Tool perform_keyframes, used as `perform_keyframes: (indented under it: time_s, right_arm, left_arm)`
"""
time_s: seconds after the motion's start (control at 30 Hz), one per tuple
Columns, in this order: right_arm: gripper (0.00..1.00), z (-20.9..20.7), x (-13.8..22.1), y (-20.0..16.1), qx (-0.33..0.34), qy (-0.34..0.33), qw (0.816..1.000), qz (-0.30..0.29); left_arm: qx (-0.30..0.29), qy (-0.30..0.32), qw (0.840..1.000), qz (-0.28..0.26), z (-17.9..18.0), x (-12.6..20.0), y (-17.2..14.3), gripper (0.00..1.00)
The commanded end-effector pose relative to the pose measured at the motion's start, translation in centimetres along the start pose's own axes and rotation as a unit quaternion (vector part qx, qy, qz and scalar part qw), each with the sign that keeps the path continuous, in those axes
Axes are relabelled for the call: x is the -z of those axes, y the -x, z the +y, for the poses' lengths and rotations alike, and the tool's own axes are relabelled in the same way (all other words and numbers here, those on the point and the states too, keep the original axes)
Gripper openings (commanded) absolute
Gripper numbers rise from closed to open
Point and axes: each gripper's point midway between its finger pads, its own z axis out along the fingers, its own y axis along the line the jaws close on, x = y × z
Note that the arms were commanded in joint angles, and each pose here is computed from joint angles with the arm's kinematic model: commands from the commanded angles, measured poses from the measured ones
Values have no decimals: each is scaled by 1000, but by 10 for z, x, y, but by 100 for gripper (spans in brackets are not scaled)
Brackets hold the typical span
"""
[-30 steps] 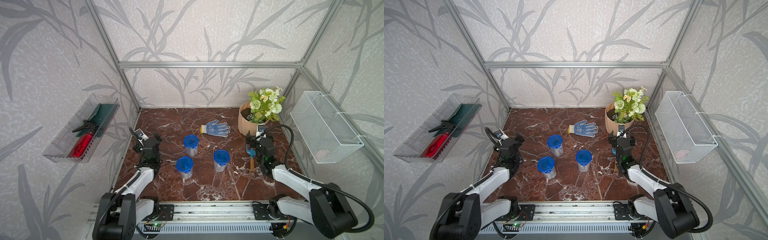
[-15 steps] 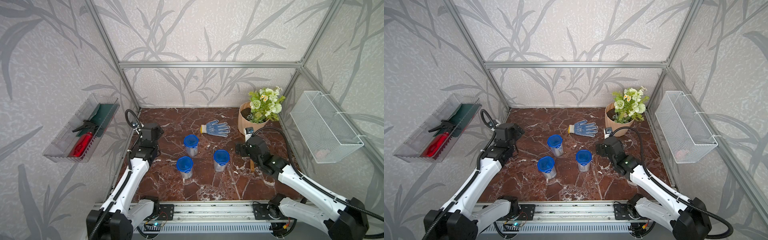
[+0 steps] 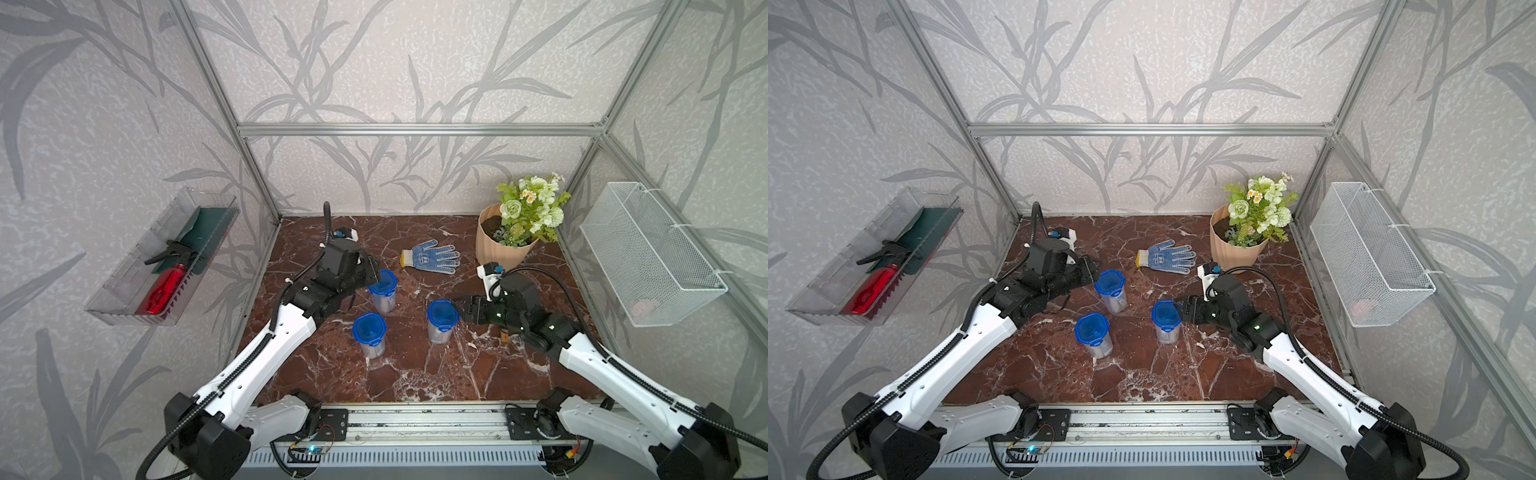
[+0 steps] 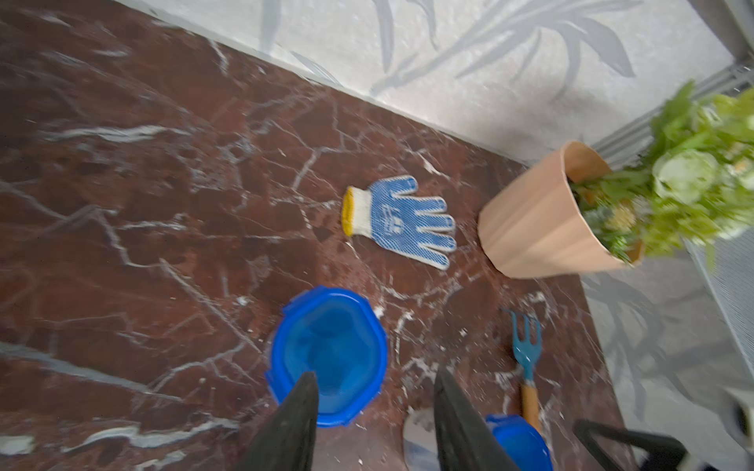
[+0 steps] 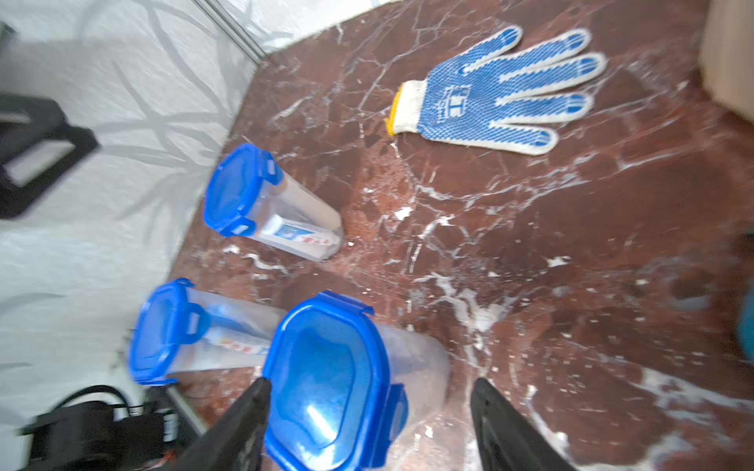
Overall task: Take out toiletry kits
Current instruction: Unfasten the latch on the container.
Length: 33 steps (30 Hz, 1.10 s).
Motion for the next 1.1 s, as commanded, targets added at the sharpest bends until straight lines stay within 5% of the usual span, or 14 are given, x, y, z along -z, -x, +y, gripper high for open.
perform_keyframes:
  time_s: [0.0,0.33,0.7,0.9,1.07]
  right_arm:
    - [73,24,6,0,-97,129,987,17]
    - [68,13,1,-6,-168,200,965,35]
    - [68,-3,-5,-13,-201,207,956,51]
    - [67,-7,-12,-17,-231,219,946,59]
    - [67,-10,-18,-23,-252,231,937,71]
  left_arm:
    - [10,-71,996,61,-33,-3,-27,41]
    - [-35,-116,980,157,-77,-19,-85,19]
    - [-48,-172,960,217,-121,-32,-120,17]
    - [-43,-173,950,256,-128,-47,-143,1]
    - [-37,-161,945,281,-125,-56,-159,0]
